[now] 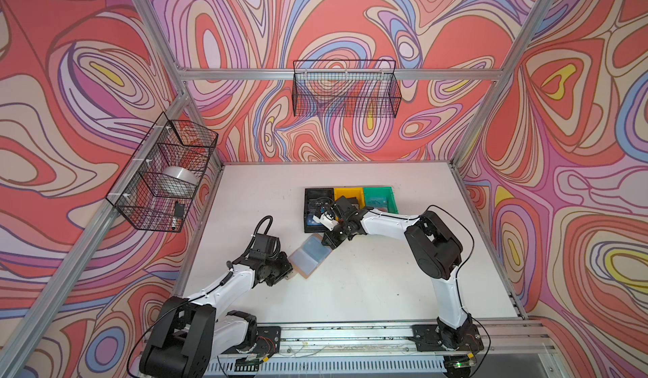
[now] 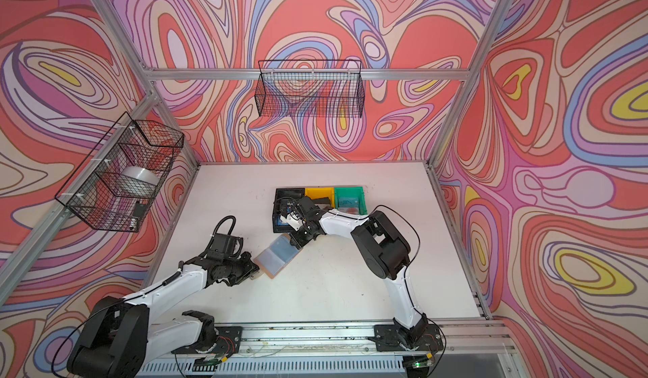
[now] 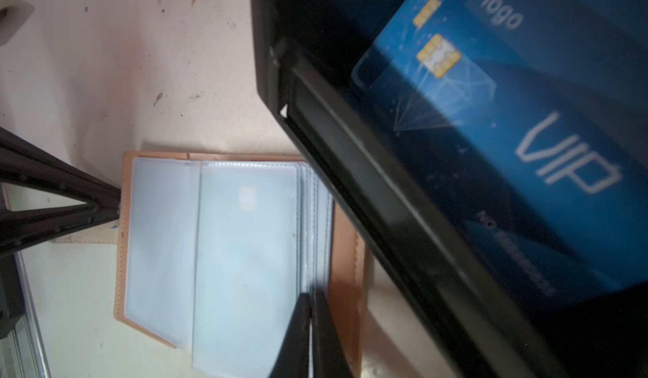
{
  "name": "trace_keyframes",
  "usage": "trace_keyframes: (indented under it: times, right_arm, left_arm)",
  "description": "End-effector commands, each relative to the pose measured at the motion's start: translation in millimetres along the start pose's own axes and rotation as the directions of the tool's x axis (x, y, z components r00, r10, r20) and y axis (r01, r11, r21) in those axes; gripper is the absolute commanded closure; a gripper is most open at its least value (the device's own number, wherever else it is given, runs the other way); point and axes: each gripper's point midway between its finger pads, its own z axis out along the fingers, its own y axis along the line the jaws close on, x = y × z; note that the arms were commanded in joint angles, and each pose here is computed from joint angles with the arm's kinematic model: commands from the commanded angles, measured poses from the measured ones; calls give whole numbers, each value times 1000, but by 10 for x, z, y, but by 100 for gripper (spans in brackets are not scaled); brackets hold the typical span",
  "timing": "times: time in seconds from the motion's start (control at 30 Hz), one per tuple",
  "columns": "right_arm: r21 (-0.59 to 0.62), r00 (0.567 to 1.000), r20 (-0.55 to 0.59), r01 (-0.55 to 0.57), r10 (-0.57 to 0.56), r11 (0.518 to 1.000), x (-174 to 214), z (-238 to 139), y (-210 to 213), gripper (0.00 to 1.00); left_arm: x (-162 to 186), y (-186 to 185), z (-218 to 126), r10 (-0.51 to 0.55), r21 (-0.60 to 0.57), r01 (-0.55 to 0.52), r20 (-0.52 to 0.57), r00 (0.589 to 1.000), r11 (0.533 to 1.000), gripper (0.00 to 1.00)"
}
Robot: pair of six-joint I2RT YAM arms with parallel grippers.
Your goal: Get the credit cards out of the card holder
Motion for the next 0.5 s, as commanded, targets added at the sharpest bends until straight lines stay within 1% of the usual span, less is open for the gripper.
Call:
trace_keyframes:
  times: [0.0, 0.13, 0.3, 0.37, 0.47]
  right_arm:
    - [24, 998, -59, -12, 14, 1000, 184, 161, -28, 93]
    - [47, 997, -72, -2, 5, 999, 228, 160, -47, 93]
    - [122, 996, -94, 23, -12, 992, 243, 105, -159, 93]
    - [120, 995, -101, 30, -17, 992, 238, 97, -154, 93]
    - [69, 994, -107, 37, -29, 997, 243, 119, -50, 93]
  left_arm:
    - [-13, 42, 22, 2, -18, -2, 0, 1000, 1000, 89]
    - [-13, 41, 20, 3, -17, -3, 1, 1000, 1000, 89]
    - [-11, 41, 24, 6, -18, -6, -2, 1000, 1000, 89]
    - [-20, 32, 23, 6, -14, -6, 2, 1000, 1000, 89]
    - [-16, 32, 33, 6, -14, -6, -2, 1000, 1000, 89]
